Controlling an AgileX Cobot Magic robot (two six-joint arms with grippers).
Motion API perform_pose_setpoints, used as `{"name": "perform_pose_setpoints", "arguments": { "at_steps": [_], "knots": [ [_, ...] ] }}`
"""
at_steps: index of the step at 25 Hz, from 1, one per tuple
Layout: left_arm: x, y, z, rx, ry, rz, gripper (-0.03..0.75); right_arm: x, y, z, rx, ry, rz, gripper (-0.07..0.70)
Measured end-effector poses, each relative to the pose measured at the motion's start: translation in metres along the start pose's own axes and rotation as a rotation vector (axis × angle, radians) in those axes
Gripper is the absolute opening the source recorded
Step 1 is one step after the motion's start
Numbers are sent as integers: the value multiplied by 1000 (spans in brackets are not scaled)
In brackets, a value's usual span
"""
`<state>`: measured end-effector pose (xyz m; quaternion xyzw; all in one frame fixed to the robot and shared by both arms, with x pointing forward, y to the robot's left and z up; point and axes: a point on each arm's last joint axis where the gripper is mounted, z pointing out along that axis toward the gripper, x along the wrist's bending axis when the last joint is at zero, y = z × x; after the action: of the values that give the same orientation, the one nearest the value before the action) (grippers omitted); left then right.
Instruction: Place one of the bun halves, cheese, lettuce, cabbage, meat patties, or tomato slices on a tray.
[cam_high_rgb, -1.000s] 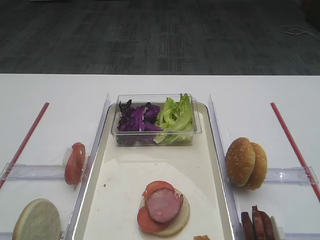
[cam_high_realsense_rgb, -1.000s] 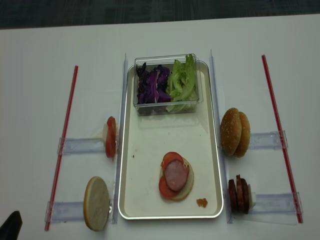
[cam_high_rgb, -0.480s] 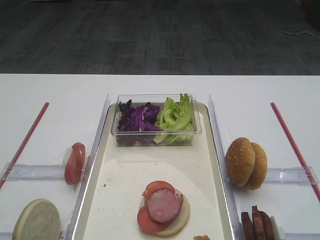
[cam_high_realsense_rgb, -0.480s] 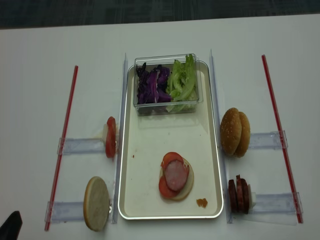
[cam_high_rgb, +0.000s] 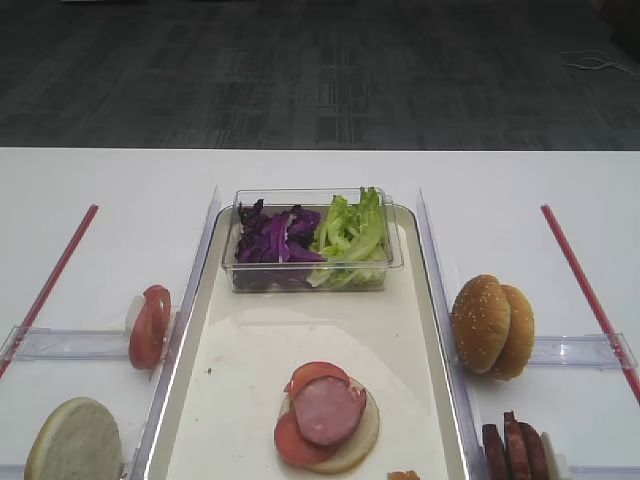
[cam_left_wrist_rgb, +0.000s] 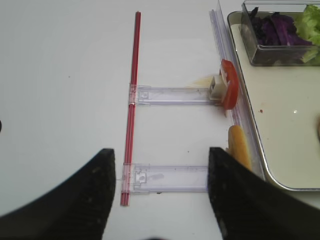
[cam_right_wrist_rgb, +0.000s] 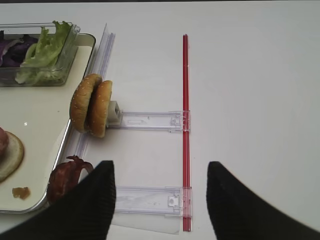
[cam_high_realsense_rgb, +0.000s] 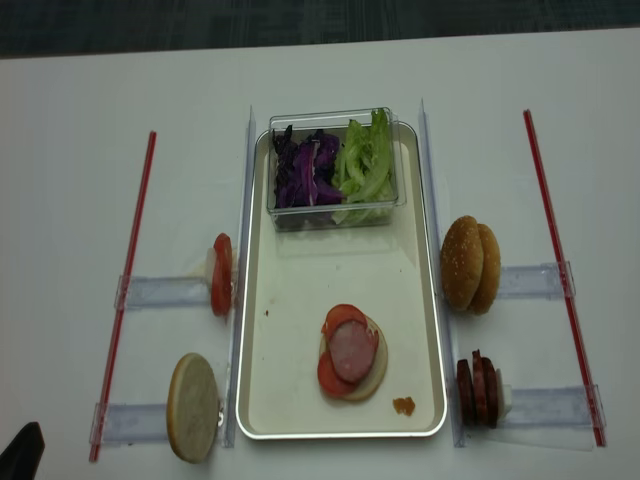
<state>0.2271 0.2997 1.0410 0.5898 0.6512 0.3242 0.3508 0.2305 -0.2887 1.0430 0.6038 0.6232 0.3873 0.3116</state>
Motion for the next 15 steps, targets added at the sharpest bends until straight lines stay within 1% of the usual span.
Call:
{"name": "perform_pose_setpoints", "arguments": {
  "at_steps": [15],
  "knots": [
    [0,0,0,0,0,0,420,0,0,0,0,0,0,417]
  ]
}}
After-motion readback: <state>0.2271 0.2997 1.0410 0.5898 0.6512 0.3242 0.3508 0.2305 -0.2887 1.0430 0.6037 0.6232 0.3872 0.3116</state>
